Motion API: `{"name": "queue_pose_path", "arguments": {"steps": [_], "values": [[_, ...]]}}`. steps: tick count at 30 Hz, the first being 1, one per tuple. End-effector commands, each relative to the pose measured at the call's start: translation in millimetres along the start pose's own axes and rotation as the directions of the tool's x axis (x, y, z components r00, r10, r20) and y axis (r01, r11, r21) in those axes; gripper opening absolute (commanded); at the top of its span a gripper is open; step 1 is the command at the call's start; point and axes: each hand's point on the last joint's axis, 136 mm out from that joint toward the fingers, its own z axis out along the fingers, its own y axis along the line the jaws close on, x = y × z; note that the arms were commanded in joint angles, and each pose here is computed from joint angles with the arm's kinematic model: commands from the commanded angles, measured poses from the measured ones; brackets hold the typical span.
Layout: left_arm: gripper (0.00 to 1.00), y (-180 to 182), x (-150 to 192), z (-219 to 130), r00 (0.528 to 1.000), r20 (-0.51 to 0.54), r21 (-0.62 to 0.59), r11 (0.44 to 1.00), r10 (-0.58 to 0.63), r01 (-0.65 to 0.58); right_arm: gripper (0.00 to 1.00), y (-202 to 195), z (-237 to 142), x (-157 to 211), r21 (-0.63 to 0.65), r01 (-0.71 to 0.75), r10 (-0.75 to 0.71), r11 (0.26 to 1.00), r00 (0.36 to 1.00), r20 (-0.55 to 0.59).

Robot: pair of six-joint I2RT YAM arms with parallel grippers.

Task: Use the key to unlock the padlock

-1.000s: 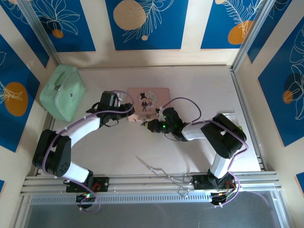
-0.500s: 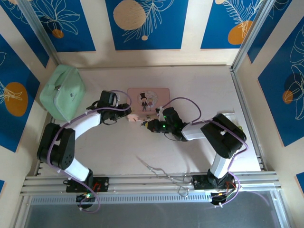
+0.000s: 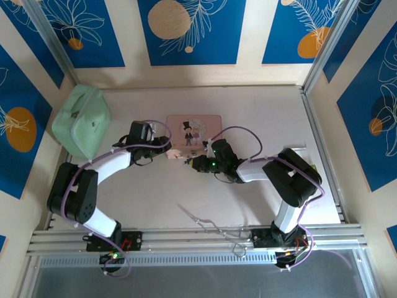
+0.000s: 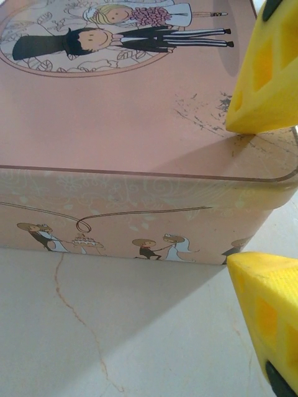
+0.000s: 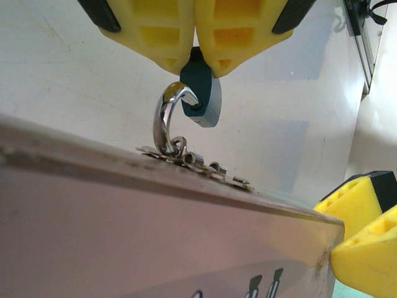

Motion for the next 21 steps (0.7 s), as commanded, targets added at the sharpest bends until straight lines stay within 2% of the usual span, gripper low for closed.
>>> {"name": "queue_pose_path", "arguments": {"steps": [1, 10, 21], "values": [[0.52, 30, 35, 4, 0.994, -0.095, -0.072, 0.996, -0.055, 0.048, 0.0, -50, 0, 38, 0.176, -0.136, 0.159, 0.975, 0.979, -0.128], [0.52, 33, 44, 5, 0.992, -0.111, -0.064, 0.996, -0.065, 0.058, 0.0, -52, -1, 39, 0.187, -0.137, 0.168, 0.973, 0.973, -0.159], [0.52, 34, 47, 2, 0.992, -0.106, -0.058, 0.996, -0.07, 0.064, 0.0, -57, -6, 35, 0.195, -0.156, 0.185, 0.968, 0.972, -0.141]]}}
